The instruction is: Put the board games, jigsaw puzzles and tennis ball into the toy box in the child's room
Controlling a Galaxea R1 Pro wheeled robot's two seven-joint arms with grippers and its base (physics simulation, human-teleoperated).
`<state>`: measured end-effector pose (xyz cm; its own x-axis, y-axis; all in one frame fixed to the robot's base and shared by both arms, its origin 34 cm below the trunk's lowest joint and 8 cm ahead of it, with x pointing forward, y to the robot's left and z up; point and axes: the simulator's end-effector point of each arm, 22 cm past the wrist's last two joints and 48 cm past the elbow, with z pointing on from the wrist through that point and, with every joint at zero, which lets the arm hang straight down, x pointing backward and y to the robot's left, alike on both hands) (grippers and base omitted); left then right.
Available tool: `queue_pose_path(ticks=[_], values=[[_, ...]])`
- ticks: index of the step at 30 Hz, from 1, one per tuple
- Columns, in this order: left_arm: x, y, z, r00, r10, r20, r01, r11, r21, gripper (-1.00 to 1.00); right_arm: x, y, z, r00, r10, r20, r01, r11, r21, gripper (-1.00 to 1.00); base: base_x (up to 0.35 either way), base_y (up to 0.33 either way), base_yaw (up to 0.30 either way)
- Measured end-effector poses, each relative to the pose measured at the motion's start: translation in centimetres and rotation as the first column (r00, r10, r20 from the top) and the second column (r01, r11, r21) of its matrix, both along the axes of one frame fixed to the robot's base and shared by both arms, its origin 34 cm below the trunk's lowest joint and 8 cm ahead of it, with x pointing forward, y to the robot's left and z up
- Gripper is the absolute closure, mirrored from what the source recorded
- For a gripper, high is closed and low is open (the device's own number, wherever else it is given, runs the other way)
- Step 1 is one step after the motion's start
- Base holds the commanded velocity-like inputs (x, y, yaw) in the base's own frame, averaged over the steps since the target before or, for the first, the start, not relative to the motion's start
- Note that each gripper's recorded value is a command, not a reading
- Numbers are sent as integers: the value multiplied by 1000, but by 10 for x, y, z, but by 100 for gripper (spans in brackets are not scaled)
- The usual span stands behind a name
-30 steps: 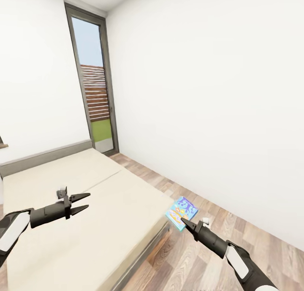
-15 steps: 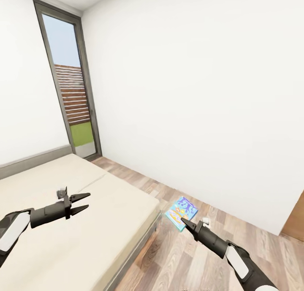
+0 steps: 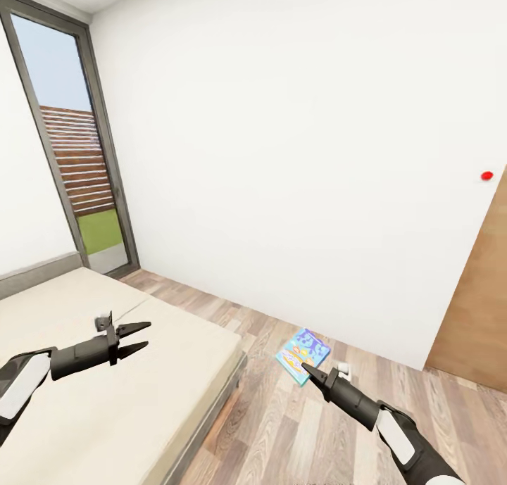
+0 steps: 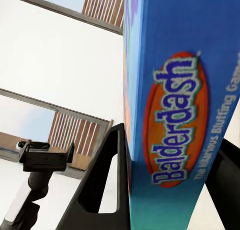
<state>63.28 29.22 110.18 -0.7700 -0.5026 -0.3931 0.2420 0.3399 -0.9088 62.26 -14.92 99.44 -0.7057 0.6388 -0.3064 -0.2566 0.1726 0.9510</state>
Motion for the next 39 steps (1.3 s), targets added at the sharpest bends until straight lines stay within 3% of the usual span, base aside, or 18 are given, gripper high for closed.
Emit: queue_pose_path(ticks=[23,28,34,39], values=[[-7,-2,15,1000,-2,12,2,1000,-3,-100,-6,0,16,1000,0,14,0,1000,2,100,0,0,-280],[-7,-2,16,1000,-2,15,2,1000,-3,-100,-9,-11,33,997,12,72,-14,999,34,100,0,0,-280],[-8,-2,19,1000,-2,19,2,1000,-3,-100,-30,-35,39,992,24,125,-29,999,45,100,0,0,-279],[-8,-2,20,1000,-2,22,2,1000,-3,-100,-45,-45,62,978,23,209,-33,999,42,100,0,0,-279]])
